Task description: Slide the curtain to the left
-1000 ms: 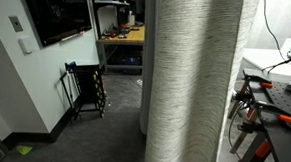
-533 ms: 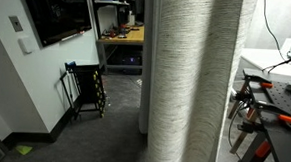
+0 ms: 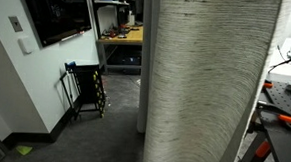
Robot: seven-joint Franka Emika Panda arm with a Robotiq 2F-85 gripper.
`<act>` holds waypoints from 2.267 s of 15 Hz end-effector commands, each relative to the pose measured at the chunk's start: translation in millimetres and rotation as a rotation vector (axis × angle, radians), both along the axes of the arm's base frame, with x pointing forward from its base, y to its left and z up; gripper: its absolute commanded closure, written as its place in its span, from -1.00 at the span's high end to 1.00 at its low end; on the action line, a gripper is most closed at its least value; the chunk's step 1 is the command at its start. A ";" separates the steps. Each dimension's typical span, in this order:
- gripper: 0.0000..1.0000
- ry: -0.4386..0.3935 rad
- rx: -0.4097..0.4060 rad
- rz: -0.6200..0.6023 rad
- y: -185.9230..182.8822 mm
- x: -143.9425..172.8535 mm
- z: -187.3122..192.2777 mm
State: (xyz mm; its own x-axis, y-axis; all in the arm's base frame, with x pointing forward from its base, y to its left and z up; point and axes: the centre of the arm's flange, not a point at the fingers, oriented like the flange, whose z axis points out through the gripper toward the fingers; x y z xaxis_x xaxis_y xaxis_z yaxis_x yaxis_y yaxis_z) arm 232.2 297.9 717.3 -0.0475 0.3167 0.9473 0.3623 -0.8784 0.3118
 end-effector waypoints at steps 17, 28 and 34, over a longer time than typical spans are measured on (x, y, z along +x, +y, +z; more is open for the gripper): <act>-0.98 0.016 -0.205 0.065 62.8 -19.0 -40.4; -0.98 -0.043 -0.293 0.068 64.0 -17.8 -36.7; -0.98 -0.026 -0.330 0.046 62.9 -17.2 -39.1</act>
